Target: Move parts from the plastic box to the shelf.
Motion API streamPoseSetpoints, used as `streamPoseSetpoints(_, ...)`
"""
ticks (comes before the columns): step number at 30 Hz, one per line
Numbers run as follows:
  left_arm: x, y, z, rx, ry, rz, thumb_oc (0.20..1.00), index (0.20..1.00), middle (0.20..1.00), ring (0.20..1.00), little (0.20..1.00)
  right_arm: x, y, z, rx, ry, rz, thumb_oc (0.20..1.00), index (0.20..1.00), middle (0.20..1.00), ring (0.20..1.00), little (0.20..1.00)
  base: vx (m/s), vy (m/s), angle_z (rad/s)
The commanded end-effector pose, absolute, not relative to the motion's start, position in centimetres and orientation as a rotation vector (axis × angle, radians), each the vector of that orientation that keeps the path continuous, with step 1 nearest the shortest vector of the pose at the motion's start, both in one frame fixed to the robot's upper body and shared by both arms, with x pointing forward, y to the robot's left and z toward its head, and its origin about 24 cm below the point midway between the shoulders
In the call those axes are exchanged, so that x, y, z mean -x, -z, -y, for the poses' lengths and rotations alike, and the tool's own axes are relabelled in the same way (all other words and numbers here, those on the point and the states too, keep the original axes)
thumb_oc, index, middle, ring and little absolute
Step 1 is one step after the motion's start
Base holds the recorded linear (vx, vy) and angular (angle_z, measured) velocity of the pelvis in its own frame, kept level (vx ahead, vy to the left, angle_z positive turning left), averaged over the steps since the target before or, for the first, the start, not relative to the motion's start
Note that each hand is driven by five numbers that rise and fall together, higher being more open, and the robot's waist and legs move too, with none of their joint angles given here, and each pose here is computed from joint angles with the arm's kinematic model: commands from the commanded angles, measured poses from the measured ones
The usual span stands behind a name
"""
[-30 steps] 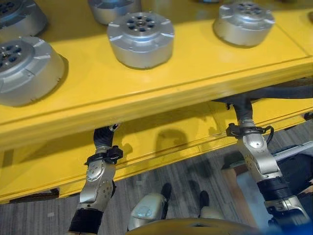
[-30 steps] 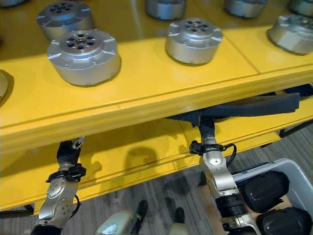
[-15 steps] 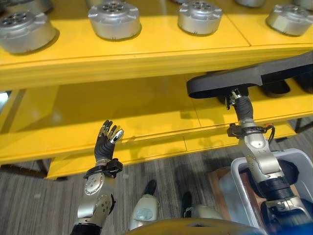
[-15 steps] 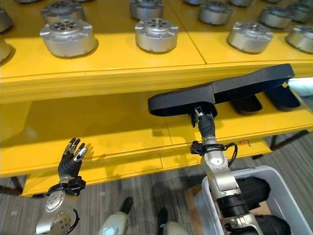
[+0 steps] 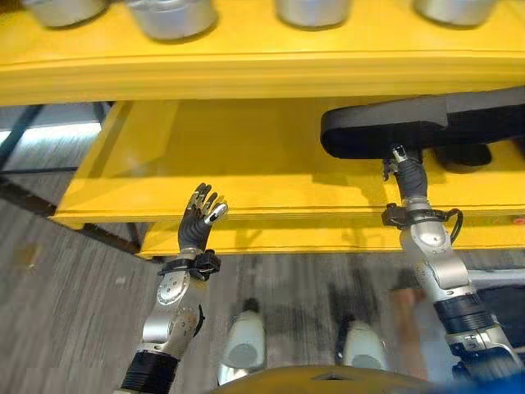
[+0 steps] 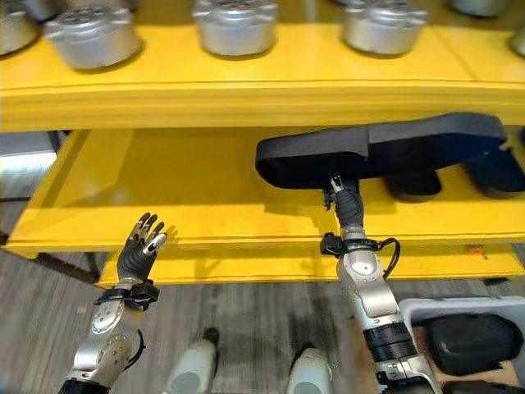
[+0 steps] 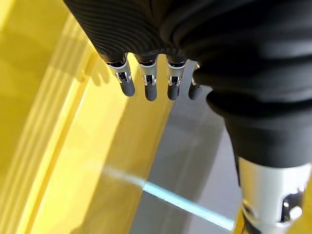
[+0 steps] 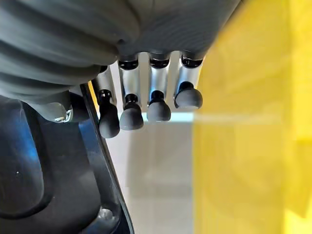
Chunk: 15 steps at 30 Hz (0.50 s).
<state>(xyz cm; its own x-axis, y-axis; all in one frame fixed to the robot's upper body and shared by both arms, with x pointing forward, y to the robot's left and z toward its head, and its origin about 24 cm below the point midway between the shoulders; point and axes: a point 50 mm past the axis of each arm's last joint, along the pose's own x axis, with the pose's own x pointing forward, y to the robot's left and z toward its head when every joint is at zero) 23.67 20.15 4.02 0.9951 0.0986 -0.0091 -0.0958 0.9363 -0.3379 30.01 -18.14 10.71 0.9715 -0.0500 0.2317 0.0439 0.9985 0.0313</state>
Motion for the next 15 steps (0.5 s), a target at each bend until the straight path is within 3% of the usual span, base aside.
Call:
streamPoseSetpoints(1,-23.2,-6.1,-20.9,0.322,-0.088,0.115,1.000,1.000,1.000,1.000,1.000,-30.7,-15.2,18.1,-0.056,0.034,0.434,0.200,0.200,0.200,0.200,0.200,0.00,0.100,0.12)
streamPoseSetpoints(4,-23.8,-7.0,-21.1,0.321,-0.104,0.151,1.000,1.000,1.000,1.000,1.000,-31.6,-14.5,16.7,-0.110,0.012,0.383,0.200,0.200,0.200,0.200,0.200,0.00,0.230,0.00)
streamPoseSetpoints(15,-23.8,-7.1,-20.5,0.317,-0.124,0.141,1.000,1.000,1.000,1.000,1.000,-31.8,-10.2,14.8,-0.192,0.009,0.191,0.200,0.200,0.200,0.200,0.200,0.01,0.027,-0.04)
